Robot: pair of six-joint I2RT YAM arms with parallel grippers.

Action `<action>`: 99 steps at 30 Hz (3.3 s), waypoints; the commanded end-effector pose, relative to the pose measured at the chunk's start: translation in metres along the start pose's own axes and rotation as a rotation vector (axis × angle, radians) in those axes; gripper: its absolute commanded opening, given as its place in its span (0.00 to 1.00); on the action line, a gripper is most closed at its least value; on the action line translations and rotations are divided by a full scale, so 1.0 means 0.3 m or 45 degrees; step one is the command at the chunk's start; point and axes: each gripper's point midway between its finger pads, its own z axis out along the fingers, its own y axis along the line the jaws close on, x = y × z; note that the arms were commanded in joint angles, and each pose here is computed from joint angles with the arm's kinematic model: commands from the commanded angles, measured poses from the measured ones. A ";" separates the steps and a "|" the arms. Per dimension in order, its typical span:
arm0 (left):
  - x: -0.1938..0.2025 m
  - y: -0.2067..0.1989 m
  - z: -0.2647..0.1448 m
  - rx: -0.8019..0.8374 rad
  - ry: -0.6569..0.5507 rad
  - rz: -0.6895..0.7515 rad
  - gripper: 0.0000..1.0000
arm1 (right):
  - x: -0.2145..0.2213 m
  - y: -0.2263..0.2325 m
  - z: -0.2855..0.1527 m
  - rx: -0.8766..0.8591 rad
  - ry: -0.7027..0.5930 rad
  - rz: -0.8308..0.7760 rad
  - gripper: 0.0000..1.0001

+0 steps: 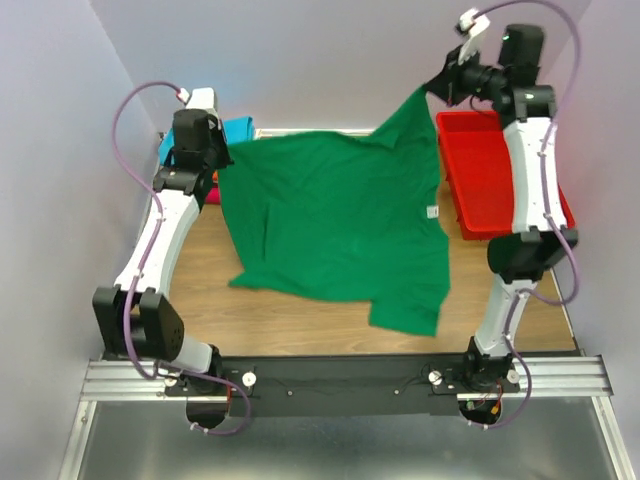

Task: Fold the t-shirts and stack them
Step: Flatten the tshirt out, then fold the tshirt

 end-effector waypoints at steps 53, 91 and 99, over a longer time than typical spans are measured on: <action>0.317 0.151 0.111 -0.122 -0.065 -0.404 0.00 | 0.343 -0.055 0.285 -0.083 -0.010 0.282 0.00; 0.452 0.244 0.182 -0.310 0.097 -0.307 0.00 | 0.444 0.137 0.080 -0.071 0.093 0.394 0.01; 0.450 0.236 0.140 -0.292 0.086 -0.323 0.00 | 0.467 0.159 0.048 -0.056 0.110 0.397 0.00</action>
